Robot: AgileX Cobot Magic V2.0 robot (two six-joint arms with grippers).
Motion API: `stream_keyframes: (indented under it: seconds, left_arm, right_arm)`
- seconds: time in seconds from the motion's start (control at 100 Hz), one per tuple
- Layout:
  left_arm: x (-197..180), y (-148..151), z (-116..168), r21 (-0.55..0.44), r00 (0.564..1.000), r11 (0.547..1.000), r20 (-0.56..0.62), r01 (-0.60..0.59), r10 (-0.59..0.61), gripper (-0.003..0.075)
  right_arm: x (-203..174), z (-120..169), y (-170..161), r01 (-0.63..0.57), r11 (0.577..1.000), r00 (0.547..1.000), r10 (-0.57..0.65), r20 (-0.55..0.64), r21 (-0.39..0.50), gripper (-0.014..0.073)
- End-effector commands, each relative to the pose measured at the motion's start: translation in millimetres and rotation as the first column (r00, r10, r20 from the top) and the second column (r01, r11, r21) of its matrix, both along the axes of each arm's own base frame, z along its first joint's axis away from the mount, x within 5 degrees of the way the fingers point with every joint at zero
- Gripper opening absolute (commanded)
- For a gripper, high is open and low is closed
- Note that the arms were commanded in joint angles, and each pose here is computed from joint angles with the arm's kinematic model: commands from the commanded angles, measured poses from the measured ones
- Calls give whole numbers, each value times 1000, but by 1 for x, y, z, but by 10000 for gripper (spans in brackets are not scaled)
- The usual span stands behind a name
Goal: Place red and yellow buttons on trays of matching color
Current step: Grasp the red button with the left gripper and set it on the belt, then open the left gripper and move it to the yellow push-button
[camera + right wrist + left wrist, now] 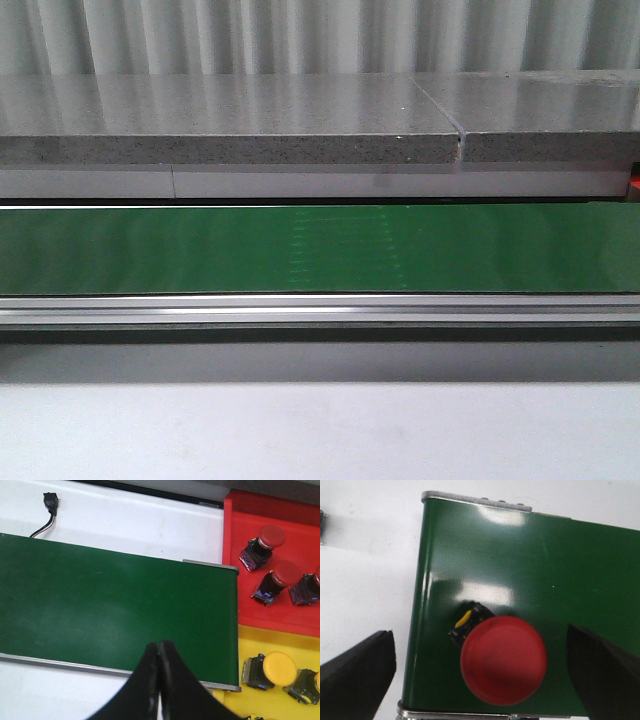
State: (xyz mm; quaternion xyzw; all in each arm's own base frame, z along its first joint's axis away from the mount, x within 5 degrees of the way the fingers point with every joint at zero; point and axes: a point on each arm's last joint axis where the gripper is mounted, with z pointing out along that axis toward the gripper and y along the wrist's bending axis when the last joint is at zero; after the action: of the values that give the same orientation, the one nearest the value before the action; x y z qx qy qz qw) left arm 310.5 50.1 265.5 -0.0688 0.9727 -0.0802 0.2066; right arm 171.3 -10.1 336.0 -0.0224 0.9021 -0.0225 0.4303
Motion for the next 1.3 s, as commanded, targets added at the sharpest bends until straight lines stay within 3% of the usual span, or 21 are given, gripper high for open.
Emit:
stream_keyframes:
  seconds: [0.0,0.19,0.39,0.71,0.98,1.29]
  left_arm:
    - [-2,-4,35,3,990,1000,141,-7,6,672]
    - [-4,-1,67,22,961,999,273,-44,36,671]
    - [-9,25,71,-1,938,985,305,-171,163,670]
    - [-9,83,35,-23,916,936,200,-352,349,670]
    - [16,101,-11,-29,919,926,107,-377,378,670]
    - [47,119,-21,-21,912,922,138,-387,386,670]
  right_arm:
    - [1,17,0,0,1000,994,1,106,-15,-66]
    - [1,17,0,0,1000,994,1,106,-15,-66]
    - [1,17,0,0,1000,994,1,106,-15,-66]
    - [1,17,0,0,1000,994,1,107,-15,-66]
    - [1,17,0,0,1000,994,1,107,-15,-66]
    - [1,17,0,0,1000,994,1,107,-15,-66]
